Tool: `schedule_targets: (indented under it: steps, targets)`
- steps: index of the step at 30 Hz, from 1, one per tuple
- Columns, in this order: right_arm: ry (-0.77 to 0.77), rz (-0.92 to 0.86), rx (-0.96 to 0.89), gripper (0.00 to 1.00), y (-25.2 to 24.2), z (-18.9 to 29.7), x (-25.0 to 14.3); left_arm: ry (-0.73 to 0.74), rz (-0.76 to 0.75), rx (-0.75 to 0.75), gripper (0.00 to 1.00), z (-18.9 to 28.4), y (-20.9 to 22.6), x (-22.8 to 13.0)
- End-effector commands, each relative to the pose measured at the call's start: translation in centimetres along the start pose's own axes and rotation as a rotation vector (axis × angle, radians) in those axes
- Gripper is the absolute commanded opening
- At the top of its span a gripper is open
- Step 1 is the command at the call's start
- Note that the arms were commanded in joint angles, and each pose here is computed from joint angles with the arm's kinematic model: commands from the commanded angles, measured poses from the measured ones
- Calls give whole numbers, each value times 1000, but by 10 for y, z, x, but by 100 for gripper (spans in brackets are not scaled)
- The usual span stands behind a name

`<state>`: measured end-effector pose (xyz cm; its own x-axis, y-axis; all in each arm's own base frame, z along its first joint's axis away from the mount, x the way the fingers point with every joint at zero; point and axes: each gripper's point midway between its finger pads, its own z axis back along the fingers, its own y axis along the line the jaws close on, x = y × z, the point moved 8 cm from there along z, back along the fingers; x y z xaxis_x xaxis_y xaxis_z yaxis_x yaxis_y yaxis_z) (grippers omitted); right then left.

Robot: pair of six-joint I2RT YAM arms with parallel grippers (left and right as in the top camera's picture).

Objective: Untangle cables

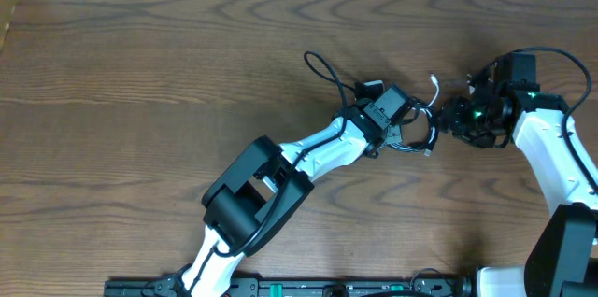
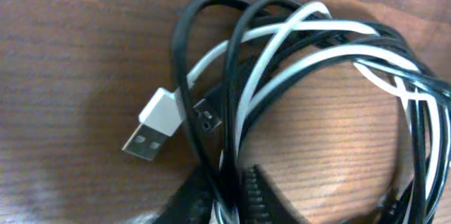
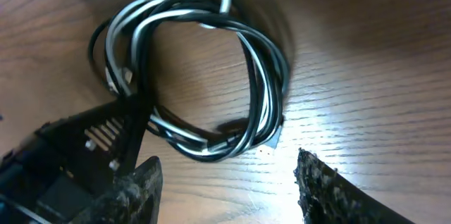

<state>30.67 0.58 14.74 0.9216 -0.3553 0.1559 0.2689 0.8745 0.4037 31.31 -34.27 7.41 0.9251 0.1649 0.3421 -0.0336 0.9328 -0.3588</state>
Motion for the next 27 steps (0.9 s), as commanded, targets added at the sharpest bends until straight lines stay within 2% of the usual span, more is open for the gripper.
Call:
schedule_targets:
  steps: [1,5,11,16,21,27]
  targets:
    - [8,65,22,58,10,-2,-4,44,-42,65,8,-19,16,-12]
    - [9,83,26,58,15,-4,-6,59,-144,-6,7,-2,5,-6]
    - [6,108,79,58,25,-5,-5,79,-284,-244,7,71,-21,17]
    - [11,153,177,56,43,-7,-7,180,-370,-405,7,113,-17,23]
    - [20,196,193,54,55,-10,-12,279,-374,-509,7,122,-2,30]
    - [16,239,208,54,66,-13,-15,316,-303,-607,7,128,15,51]
